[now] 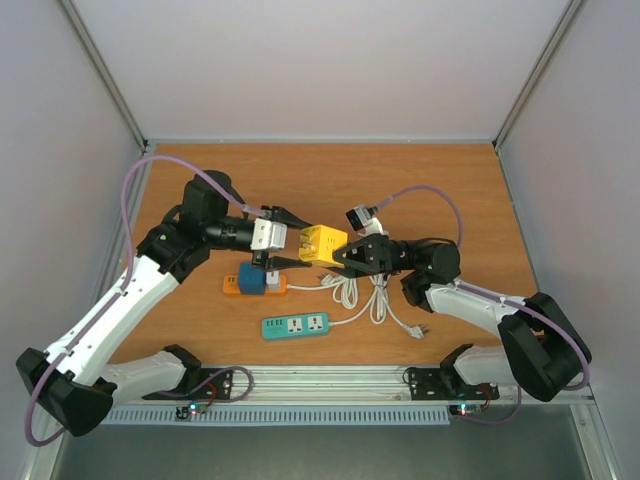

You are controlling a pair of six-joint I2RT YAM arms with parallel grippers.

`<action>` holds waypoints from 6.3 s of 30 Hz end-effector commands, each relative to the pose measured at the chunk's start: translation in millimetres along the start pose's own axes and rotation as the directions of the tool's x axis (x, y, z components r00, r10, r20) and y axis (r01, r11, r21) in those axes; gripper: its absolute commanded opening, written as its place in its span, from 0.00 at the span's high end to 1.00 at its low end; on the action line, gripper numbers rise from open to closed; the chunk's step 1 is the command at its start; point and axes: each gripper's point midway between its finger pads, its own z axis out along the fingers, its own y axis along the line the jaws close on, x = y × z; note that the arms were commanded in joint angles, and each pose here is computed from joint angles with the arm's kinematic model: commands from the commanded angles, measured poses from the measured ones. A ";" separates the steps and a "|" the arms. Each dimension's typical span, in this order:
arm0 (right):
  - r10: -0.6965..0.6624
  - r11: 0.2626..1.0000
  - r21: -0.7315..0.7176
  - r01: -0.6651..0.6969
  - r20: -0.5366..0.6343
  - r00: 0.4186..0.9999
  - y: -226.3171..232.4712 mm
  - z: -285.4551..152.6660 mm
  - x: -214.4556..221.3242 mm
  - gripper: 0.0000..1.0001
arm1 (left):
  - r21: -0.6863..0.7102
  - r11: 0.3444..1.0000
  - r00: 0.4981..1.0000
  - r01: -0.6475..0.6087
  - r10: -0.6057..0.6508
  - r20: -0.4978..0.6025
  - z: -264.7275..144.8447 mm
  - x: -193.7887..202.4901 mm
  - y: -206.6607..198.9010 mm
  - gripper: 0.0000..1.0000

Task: Insert the plug

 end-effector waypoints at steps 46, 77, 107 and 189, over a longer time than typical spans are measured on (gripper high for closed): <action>-0.104 0.605 0.796 -0.030 0.116 0.988 -98.3 8.1 -34.8 0.99 | -0.205 0.974 0.938 -0.093 0.017 -0.346 -7.1 103.3 13.8 0.03; -0.119 0.699 0.703 -0.126 0.289 0.950 -126.9 37.7 -36.3 0.27 | -0.346 0.932 0.983 0.103 -0.149 -0.108 -9.2 82.8 12.6 0.92; -0.039 0.168 0.979 -0.114 0.123 0.992 -160.1 -16.7 62.4 0.99 | -0.322 0.944 0.732 0.065 -0.264 -0.628 -89.1 224.3 -30.2 0.00; -0.048 -0.398 0.917 -0.038 0.021 0.999 -259.3 -14.8 119.4 0.99 | -0.297 0.955 0.708 0.009 -0.216 -0.673 -100.2 252.1 -49.2 0.00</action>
